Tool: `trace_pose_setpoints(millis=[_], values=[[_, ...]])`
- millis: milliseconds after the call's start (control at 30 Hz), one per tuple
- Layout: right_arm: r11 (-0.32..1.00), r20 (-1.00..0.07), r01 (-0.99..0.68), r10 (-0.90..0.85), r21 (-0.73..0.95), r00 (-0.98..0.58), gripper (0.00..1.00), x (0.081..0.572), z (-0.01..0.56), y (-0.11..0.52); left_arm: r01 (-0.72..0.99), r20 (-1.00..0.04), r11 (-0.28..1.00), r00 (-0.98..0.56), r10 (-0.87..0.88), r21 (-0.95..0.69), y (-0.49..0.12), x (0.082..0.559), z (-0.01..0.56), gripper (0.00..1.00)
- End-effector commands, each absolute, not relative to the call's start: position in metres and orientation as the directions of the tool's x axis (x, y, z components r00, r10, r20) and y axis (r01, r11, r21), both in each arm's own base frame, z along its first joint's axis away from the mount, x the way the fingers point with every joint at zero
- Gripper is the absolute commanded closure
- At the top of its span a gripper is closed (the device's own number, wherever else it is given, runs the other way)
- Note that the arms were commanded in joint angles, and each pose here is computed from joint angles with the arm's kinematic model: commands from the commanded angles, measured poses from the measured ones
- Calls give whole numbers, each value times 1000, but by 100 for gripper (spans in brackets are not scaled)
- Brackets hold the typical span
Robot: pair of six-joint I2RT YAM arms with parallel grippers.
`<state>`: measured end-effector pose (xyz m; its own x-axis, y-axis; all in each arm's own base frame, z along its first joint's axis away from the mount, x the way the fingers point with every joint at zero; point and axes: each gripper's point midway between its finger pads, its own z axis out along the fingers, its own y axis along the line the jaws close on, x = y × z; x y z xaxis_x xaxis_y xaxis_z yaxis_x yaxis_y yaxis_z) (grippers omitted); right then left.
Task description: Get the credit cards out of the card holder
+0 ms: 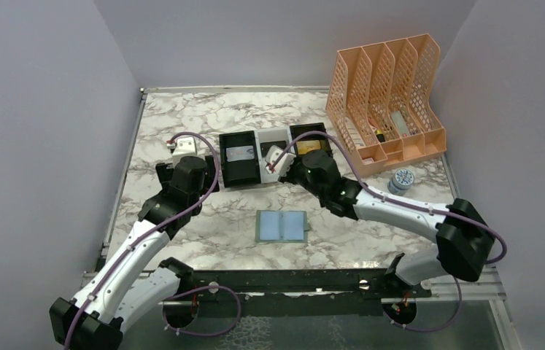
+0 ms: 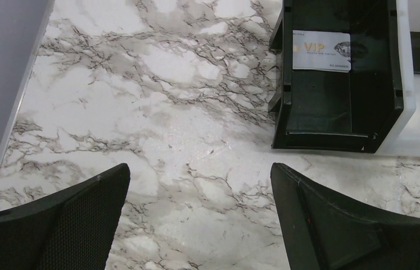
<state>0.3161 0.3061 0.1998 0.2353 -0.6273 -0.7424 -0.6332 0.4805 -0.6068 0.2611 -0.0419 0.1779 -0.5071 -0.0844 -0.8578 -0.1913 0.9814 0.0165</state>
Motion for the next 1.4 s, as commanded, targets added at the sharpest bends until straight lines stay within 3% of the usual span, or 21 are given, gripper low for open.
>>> trace_pose_setpoints(millis=[0, 433, 767, 1367], values=[[425, -642, -548, -708, -720, 295, 99, 345, 217, 318, -229, -879, 973, -469, -87, 25, -31, 259, 186, 1], [306, -576, -637, -772, -707, 269, 99, 385, 168, 361, -260, -897, 966, -428, -109, 6, -24, 255, 194, 1], [281, -503, -663, -848, -694, 168, 99, 427, 128, 346, -264, -907, 964, -402, -126, -17, -22, 252, 199, 1], [208, -416, -625, -886, -752, 206, 98, 463, 91, 348, -242, -894, 970, -434, -109, 0, -27, 254, 191, 1]])
